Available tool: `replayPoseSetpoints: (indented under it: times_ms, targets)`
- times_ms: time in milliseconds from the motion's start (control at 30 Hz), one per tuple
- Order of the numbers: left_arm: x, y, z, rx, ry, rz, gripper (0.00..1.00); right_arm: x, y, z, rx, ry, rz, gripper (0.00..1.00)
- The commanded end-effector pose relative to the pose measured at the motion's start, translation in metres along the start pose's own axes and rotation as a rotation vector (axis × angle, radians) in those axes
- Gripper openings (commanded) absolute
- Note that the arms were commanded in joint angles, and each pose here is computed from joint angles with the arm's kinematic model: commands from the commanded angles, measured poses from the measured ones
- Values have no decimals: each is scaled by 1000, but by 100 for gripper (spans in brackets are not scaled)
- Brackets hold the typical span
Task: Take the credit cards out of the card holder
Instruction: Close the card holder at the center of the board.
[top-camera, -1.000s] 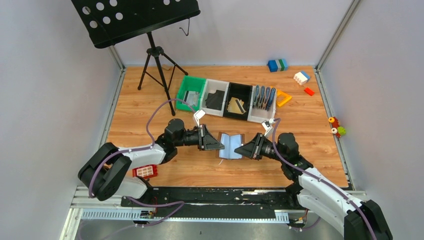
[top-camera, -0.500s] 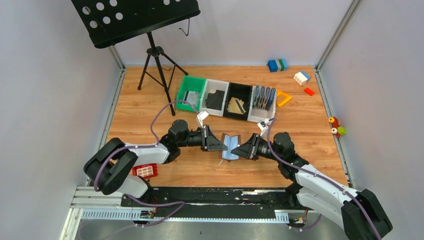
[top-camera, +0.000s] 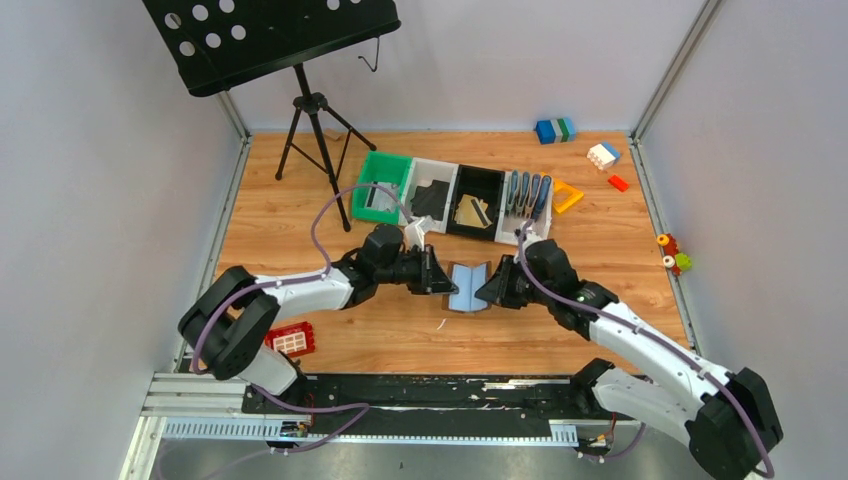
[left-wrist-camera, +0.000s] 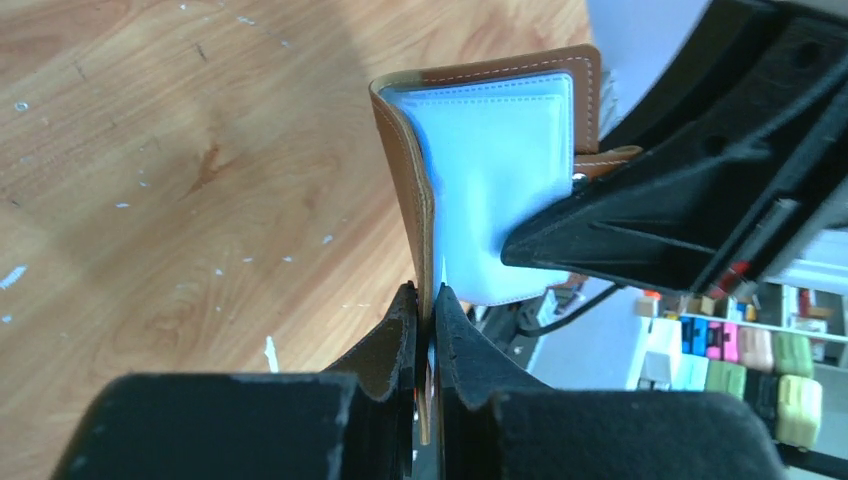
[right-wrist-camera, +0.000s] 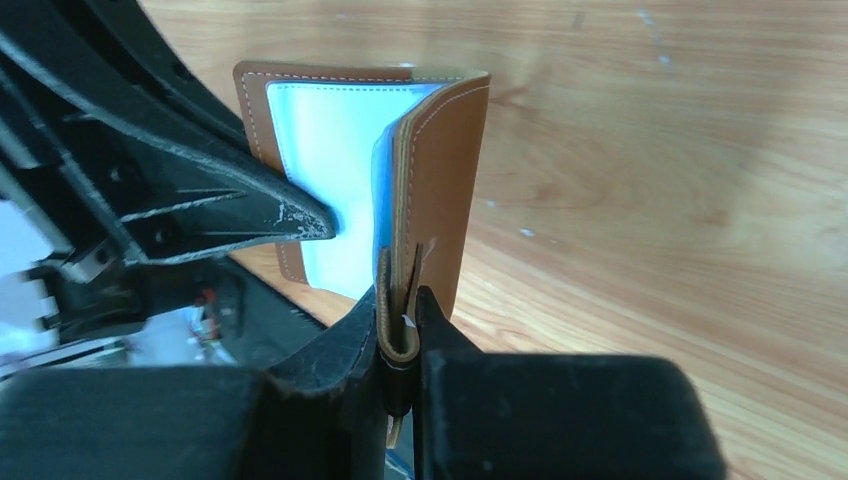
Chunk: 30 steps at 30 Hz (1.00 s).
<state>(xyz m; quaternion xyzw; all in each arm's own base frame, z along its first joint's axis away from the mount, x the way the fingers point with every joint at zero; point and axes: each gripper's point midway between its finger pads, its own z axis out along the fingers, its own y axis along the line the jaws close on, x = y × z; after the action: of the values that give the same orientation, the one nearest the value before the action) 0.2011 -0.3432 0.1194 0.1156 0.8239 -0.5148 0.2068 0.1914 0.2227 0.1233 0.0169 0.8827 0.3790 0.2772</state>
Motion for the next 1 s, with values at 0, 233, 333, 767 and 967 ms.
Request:
replayPoseSetpoints:
  times_ms: [0, 233, 333, 767, 967]
  targets:
    - [16, 24, 21, -88, 79, 33, 8, -12, -16, 5, 206, -4, -130, 7]
    - [15, 46, 42, -134, 96, 25, 8, -3, 28, 24, 1, 2, -160, 48]
    - [18, 51, 44, -146, 105, 27, 8, -1, 18, 30, 39, 6, -163, 51]
    - [27, 89, 14, -377, 151, 135, 37, 8, 9, 58, 33, 45, -158, 41]
    - [29, 92, -10, -454, 156, 166, 39, 14, 10, 70, 14, 77, -156, 33]
